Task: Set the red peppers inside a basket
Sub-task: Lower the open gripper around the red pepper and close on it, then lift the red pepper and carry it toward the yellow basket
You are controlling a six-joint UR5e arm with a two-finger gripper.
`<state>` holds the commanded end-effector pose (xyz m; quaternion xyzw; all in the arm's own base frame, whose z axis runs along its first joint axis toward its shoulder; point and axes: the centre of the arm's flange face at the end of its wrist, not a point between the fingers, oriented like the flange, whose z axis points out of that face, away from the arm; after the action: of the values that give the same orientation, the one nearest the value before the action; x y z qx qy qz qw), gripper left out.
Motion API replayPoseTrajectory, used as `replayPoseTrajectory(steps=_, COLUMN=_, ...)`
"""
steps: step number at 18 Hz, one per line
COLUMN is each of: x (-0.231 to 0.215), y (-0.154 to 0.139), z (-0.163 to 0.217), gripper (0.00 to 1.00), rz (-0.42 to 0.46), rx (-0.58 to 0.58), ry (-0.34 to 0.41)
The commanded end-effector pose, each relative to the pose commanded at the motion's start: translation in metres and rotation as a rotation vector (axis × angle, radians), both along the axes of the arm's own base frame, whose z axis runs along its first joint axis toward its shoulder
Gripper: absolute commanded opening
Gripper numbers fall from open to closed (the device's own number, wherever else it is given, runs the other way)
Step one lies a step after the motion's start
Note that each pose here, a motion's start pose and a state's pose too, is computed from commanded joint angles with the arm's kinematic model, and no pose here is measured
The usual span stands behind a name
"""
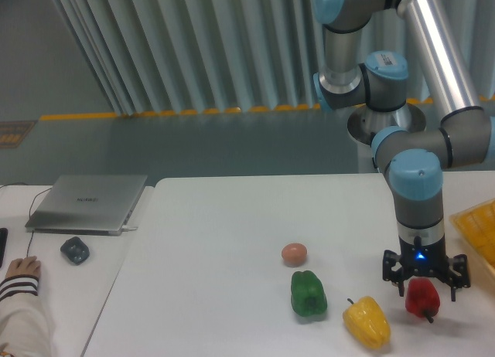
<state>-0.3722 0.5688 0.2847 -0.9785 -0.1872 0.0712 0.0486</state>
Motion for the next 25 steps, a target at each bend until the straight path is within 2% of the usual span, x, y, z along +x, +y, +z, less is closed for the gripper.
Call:
replayPoseTrajectory(steps=9, x=0.001, y=0.001, z=-0.009, gripper=0.99, rz=-0.009, rx=-0.054, ry=0.034)
replayPoseTrajectory(steps=12, x=0.001, y=0.0, z=-0.011, gripper=0.72, rz=0.002, rx=-0.057, ry=0.033)
replayPoseTrajectory(steps=17, x=0.002, y=0.0, z=-0.005, gripper=0.56, rz=-0.01, rx=-0.052, ry=0.038)
replayPoseTrajectory(steps=18, x=0.002, y=-0.001, z=-0.004, gripper=0.5, rz=-0.011, rx=-0.053, ry=0.04)
replayPoseTrajectory(steps=22, x=0.004, y=-0.002, z=0.016, gripper=0.48, rz=-0.033, rx=-0.051, ry=0.042)
replayPoseTrajectory(steps=25, x=0.008, y=-0.009, z=0.043, gripper=0.49, rz=-0.155, rx=-0.075, ry=0.041)
